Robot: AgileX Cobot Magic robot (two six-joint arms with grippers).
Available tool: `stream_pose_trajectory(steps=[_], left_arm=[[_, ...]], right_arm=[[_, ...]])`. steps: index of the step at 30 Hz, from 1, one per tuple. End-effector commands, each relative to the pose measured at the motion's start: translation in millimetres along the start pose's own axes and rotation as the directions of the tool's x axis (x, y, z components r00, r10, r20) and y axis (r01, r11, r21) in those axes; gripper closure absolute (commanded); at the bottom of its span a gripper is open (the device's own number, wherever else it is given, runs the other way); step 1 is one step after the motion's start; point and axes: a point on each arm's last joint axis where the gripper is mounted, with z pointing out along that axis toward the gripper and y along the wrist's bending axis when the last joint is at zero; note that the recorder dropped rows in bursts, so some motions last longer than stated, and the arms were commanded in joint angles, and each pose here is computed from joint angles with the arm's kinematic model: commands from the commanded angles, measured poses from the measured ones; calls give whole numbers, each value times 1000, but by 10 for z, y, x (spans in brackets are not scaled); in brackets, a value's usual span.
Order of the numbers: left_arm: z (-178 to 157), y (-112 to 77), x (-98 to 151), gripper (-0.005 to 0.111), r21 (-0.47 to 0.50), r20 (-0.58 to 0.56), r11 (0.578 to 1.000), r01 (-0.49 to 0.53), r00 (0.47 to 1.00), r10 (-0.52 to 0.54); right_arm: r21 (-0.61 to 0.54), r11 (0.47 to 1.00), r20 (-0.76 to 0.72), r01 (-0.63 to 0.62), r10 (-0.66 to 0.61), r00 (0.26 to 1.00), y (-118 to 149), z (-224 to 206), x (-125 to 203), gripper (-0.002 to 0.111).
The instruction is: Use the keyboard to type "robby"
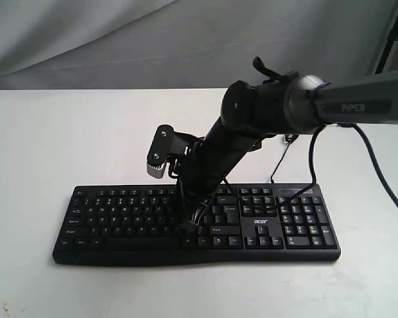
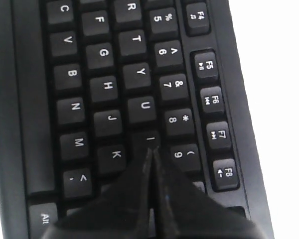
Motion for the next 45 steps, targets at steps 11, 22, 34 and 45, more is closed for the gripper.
stream_pose_trajectory(steps=[11, 22, 34, 45], left_arm=[[1, -3, 8, 107, 5, 5, 1000, -3, 1000, 3], [1, -3, 8, 107, 5, 5, 1000, -3, 1000, 3], [1, -3, 8, 107, 5, 5, 1000, -3, 1000, 3], [1, -3, 8, 107, 5, 5, 1000, -3, 1000, 3]], right_arm=[[-20, 1000, -17, -1, 1, 1000, -12, 70, 65, 108], [1, 1000, 12, 1, -1, 1000, -5, -36, -3, 108], [-33, 996, 104, 80, -77, 992, 323, 57, -341, 108], [1, 999, 147, 33, -33, 989, 382, 214, -432, 108]])
